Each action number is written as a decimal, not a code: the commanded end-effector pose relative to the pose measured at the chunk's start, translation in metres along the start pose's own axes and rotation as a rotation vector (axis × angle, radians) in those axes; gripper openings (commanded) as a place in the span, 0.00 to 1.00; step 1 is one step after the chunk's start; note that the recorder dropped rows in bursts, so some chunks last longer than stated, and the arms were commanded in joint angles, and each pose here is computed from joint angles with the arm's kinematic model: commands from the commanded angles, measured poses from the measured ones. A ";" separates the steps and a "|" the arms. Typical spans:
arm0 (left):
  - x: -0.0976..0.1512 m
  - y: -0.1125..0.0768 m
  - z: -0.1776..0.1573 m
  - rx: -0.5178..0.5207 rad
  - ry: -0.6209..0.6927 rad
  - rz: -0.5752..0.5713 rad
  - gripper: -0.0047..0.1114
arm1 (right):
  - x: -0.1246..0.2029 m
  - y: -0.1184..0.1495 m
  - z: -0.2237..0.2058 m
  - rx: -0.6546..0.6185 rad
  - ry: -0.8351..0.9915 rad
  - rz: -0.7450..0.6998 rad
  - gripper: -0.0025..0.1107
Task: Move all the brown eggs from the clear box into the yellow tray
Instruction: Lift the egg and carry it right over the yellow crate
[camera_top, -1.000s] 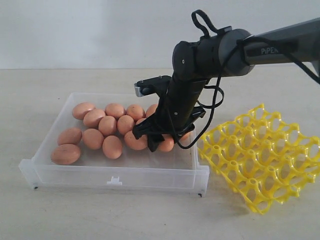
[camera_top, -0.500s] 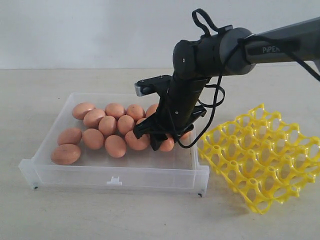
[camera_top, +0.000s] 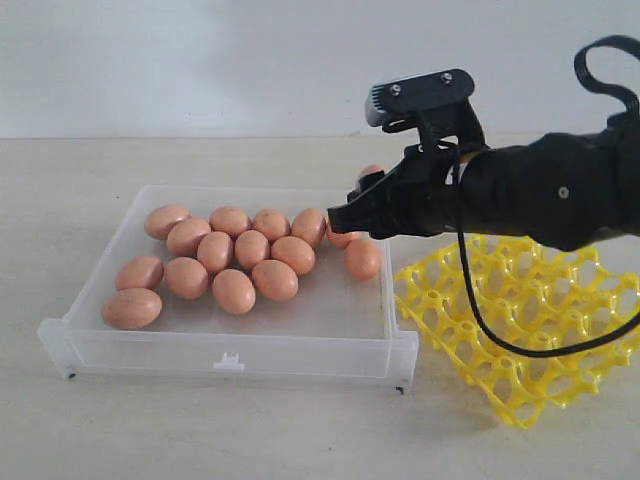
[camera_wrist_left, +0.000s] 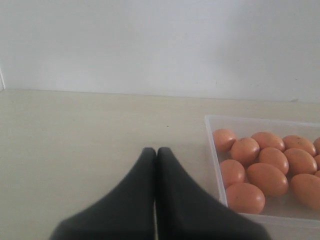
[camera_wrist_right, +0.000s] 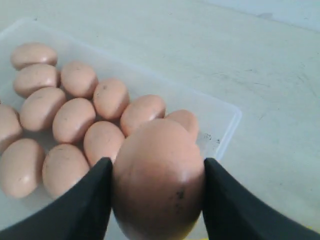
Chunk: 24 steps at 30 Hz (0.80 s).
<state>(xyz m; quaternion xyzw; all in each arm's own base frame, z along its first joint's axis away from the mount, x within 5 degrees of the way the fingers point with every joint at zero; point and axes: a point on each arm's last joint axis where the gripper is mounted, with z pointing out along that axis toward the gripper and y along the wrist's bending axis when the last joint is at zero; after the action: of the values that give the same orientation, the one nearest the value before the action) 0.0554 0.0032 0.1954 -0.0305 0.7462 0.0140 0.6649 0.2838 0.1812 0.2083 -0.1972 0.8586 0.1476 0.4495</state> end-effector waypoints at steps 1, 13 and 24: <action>0.001 0.000 0.000 -0.001 0.000 0.004 0.00 | 0.012 -0.014 -0.001 0.061 -0.083 0.044 0.07; 0.001 0.000 0.000 -0.001 0.000 0.004 0.00 | 0.051 -0.029 -0.008 0.135 -0.020 0.032 0.07; 0.001 0.000 0.000 -0.001 0.000 0.004 0.00 | 0.070 -0.033 0.012 0.156 0.033 0.001 0.07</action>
<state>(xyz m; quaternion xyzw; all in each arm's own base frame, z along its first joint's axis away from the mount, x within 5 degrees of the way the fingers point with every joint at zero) 0.0554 0.0032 0.1954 -0.0305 0.7462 0.0140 0.6649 0.2707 0.1450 0.1416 -0.1610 0.8787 0.0824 0.4417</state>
